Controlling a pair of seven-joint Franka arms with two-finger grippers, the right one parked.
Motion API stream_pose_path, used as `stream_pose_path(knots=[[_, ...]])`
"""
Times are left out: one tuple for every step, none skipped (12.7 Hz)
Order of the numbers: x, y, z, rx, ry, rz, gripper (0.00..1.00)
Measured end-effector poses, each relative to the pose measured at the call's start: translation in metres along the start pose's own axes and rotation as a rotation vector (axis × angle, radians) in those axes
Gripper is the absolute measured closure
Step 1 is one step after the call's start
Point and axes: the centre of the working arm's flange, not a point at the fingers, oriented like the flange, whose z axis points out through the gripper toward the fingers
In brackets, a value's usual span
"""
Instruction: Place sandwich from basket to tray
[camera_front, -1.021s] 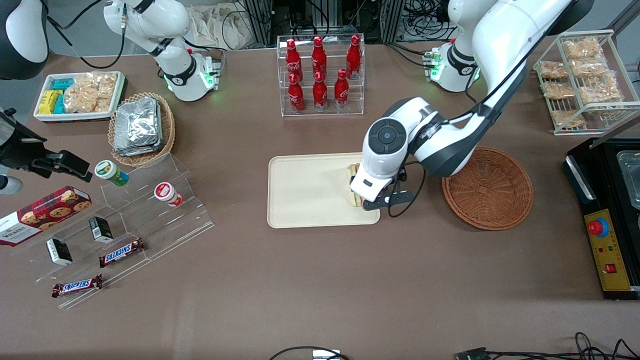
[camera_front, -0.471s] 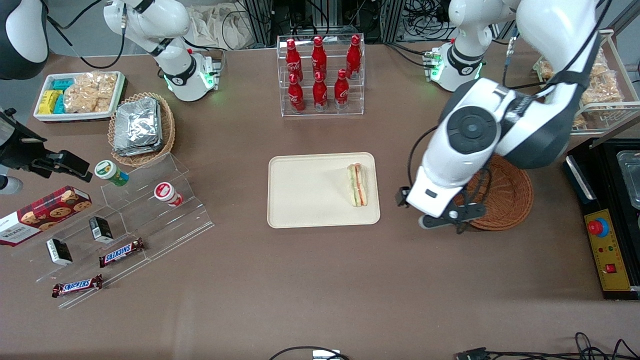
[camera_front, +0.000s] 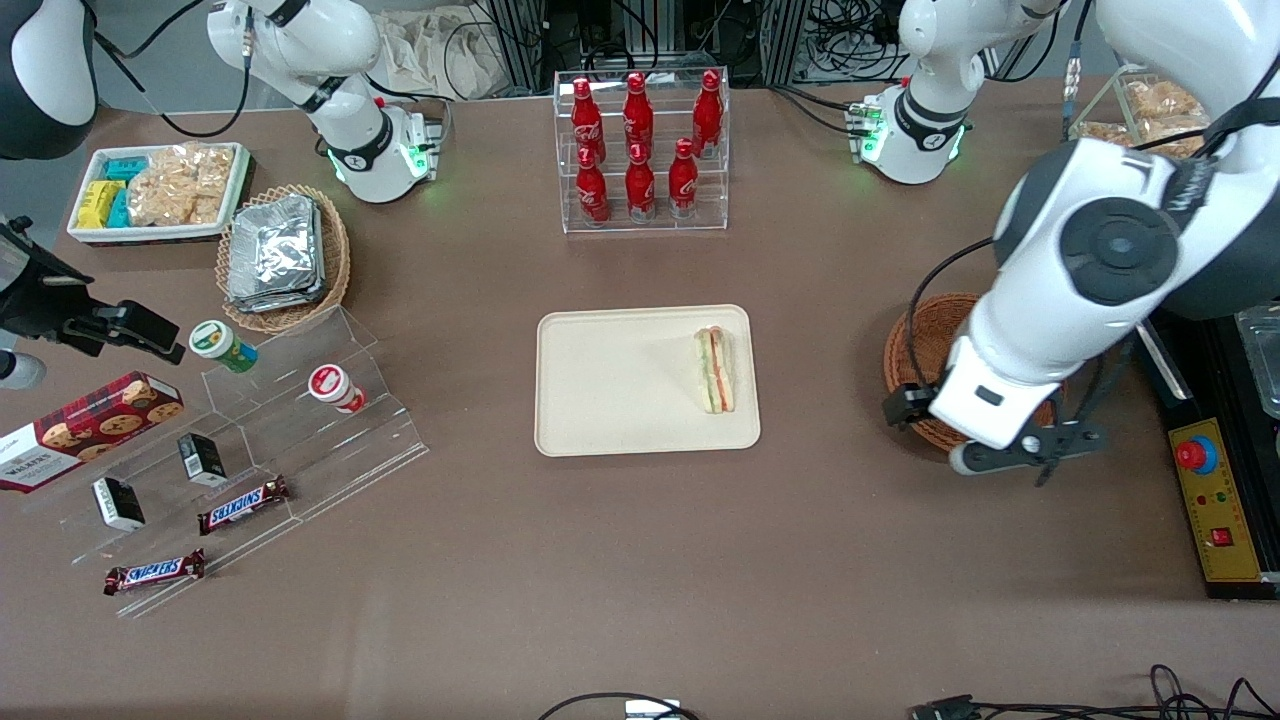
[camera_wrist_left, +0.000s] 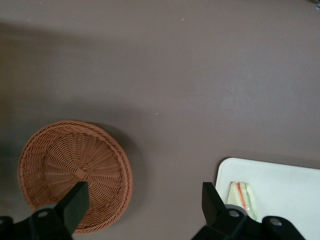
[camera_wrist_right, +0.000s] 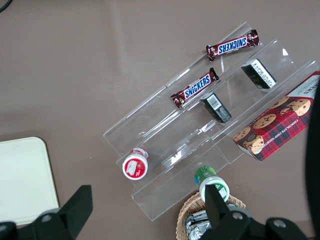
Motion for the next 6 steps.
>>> stream_pose_path(knots=[[0.002, -0.013, -0.006, -0.008, -0.009, -0.001, 0.0], [0.003, -0.027, -0.014, -0.004, -0.008, 0.004, 0.0], [0.002, -0.04, -0.023, 0.008, -0.001, 0.0, 0.0], [0.0, -0.053, -0.031, 0.018, 0.004, -0.005, 0.0], [-0.004, -0.065, -0.037, 0.028, 0.009, -0.001, 0.0], [-0.006, -0.079, -0.039, 0.04, 0.008, 0.008, 0.0]])
